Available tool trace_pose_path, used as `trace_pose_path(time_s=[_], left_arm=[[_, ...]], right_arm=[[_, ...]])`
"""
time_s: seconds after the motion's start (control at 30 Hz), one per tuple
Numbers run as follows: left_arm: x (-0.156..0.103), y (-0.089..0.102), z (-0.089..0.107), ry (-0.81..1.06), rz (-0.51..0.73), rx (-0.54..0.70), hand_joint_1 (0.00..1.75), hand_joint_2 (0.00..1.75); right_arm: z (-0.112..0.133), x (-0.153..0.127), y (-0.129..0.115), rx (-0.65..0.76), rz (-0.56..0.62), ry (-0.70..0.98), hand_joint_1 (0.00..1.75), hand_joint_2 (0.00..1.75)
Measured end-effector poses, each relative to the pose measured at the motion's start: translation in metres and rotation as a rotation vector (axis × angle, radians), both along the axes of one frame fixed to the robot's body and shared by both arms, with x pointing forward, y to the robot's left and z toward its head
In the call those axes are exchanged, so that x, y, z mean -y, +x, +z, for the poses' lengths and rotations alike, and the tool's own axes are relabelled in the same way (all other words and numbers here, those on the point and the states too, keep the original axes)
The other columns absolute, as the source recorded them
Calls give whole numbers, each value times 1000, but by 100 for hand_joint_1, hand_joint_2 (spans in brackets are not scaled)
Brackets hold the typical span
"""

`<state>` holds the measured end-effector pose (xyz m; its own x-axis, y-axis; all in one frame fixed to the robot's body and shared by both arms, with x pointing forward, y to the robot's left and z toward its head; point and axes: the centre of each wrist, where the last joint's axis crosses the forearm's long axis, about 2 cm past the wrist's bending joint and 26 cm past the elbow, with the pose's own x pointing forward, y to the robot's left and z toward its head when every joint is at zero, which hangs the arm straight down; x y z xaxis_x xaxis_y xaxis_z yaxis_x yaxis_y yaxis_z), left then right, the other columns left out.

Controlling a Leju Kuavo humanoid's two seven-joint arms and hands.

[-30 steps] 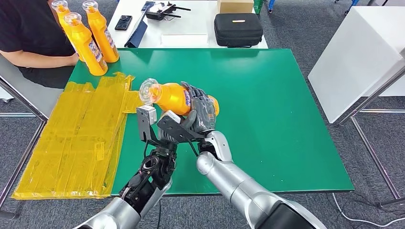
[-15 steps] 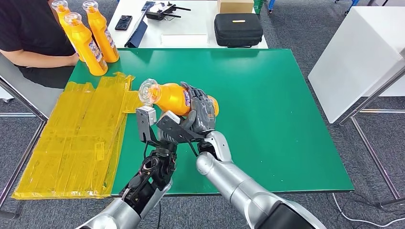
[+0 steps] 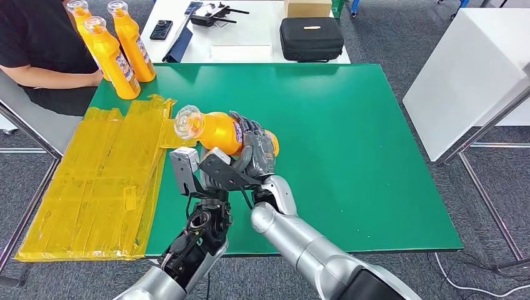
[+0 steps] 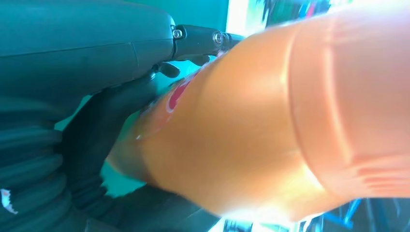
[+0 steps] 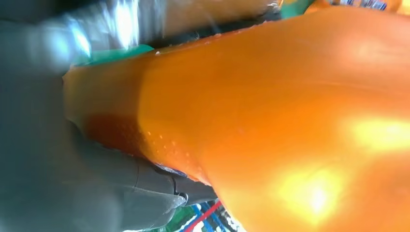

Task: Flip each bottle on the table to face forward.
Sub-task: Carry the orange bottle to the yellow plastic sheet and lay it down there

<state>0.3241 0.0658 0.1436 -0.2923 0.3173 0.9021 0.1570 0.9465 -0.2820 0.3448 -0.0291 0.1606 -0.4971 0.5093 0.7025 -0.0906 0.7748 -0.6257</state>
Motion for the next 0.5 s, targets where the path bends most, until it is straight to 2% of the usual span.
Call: trace_pose_path(time_s=[0.2, 0.5], left_arm=[[-5, -3, 0, 24, 99, 35, 0, 175], [-9, -8, -6, 29, 131, 30, 0, 175]], right_arm=[[-7, -9, -12, -27, 33, -2, 175, 175], [-13, -13, -21, -25, 68, -46, 175, 175]])
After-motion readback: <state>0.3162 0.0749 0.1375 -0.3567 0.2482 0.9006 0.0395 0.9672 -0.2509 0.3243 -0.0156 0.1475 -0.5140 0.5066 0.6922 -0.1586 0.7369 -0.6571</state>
